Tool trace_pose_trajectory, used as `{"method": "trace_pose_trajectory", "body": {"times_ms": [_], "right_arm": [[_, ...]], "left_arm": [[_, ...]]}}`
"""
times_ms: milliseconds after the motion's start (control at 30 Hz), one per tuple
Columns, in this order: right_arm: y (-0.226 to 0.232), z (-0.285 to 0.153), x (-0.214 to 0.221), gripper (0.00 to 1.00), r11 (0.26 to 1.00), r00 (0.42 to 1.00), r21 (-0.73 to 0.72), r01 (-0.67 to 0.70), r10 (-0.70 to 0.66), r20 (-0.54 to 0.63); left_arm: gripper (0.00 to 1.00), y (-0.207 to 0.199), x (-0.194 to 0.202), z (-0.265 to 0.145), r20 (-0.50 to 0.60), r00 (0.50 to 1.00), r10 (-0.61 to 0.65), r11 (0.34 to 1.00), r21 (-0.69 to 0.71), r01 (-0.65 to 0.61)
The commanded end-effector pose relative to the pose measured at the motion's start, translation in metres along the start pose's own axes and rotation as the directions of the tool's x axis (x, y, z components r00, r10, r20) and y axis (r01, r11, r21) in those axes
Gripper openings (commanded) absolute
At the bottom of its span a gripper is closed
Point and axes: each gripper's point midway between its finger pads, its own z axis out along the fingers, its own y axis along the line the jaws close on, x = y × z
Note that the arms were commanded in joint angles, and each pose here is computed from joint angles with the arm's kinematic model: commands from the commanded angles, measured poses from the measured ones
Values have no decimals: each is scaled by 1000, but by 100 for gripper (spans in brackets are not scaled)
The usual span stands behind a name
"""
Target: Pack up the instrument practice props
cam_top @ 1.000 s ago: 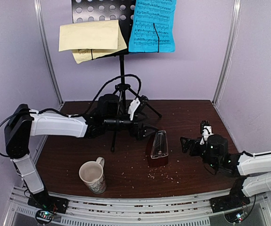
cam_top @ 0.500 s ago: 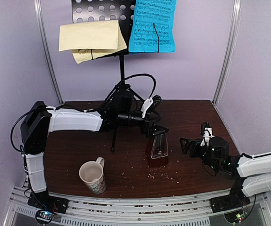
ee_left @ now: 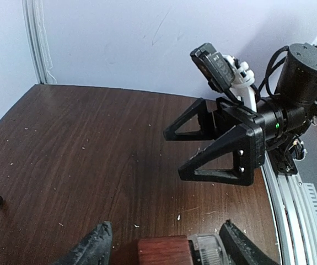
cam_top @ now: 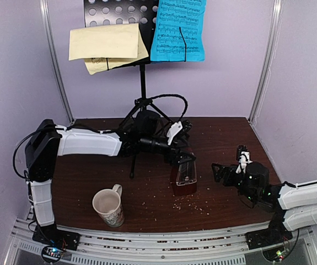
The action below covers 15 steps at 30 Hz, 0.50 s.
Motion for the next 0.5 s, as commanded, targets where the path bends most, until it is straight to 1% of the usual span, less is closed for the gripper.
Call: {"method": "trace_pose_trajectory", "body": {"times_ms": [0, 100, 267, 367, 467], "right_arm": [[-4, 0, -6, 100, 1000, 999, 16, -26, 25, 29], [-5, 0, -6, 100, 999, 999, 20, -27, 27, 32], [-6, 0, -7, 100, 999, 999, 27, -27, 27, 36], [-7, -1, -8, 100, 999, 999, 32, -26, 25, 38], [-4, 0, -10, 100, 999, 999, 24, -23, 22, 35]], "left_arm": [[65, 1, 6, 1, -10, 1000, 26, 999, -22, -26], [58, 1, 8, 1, -15, 1000, 25, 999, -32, -26], [50, 3, 10, 0, -18, 999, 27, 998, -55, -28], [48, 5, 10, -2, -18, 1000, 23, 997, -78, -24], [46, 11, 10, -4, -21, 1000, -6, 991, -137, 3]]}}
